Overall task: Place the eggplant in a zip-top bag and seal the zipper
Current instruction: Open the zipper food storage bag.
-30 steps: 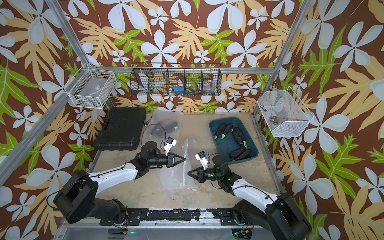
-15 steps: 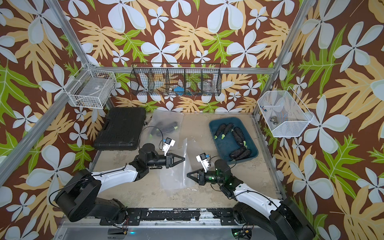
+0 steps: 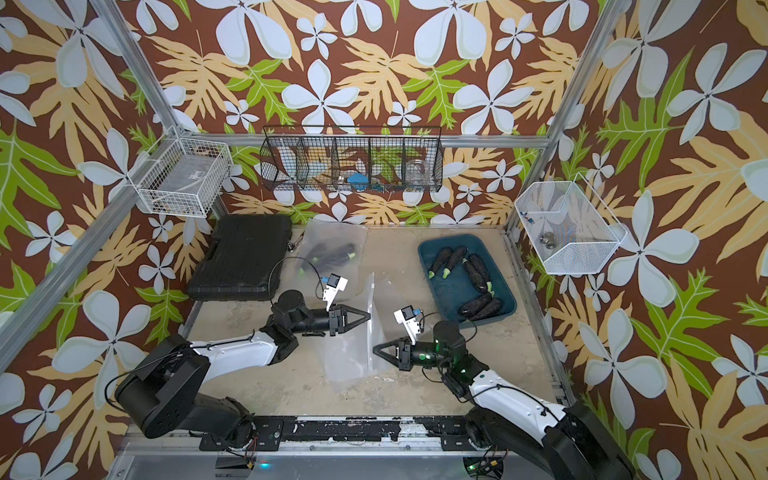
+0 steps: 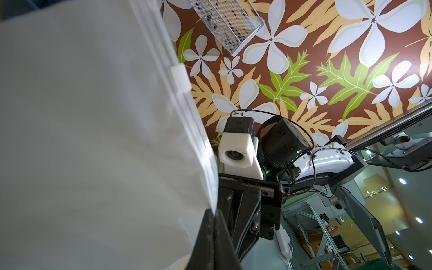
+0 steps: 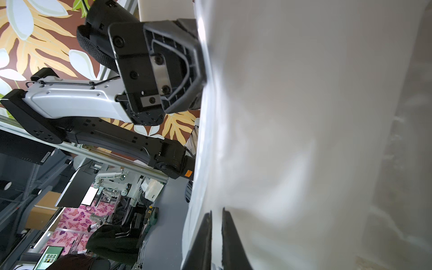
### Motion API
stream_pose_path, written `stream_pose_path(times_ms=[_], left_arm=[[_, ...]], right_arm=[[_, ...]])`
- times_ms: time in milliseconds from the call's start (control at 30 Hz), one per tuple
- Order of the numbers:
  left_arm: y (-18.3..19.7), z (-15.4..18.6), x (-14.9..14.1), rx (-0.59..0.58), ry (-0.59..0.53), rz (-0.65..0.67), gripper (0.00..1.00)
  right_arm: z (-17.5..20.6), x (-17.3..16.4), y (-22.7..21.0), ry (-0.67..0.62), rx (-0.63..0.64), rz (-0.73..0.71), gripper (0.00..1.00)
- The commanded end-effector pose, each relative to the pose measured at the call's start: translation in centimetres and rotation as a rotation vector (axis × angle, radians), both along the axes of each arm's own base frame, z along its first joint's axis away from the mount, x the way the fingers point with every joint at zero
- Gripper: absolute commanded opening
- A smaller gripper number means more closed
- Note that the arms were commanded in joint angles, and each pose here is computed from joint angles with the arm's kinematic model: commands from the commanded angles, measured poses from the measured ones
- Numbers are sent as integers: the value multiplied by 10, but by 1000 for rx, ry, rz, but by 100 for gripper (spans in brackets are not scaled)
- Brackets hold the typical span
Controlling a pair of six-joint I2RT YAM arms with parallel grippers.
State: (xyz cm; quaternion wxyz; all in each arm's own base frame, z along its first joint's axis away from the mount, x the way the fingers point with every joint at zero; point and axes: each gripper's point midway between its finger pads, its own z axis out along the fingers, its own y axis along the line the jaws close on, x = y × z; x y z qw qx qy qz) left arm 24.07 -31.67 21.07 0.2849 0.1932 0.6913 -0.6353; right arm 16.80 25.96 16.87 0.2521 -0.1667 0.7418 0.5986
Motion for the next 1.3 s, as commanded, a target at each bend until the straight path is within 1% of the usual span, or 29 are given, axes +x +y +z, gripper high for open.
stream_pose_path(times_ms=[0, 567, 1100, 1267], left_arm=[[3, 7, 1, -14, -48, 9, 0], [5, 8, 5, -5, -57, 29, 0], [7, 11, 5, 0, -72, 36, 0], [7, 9, 5, 12, -72, 42, 0]], right_arm=[[12, -2, 0, -25, 29, 6, 12], [18, -6, 8, -23, 56, 35, 13], [13, -6, 17, -11, 34, 47, 13], [17, -6, 20, -20, 41, 49, 16]])
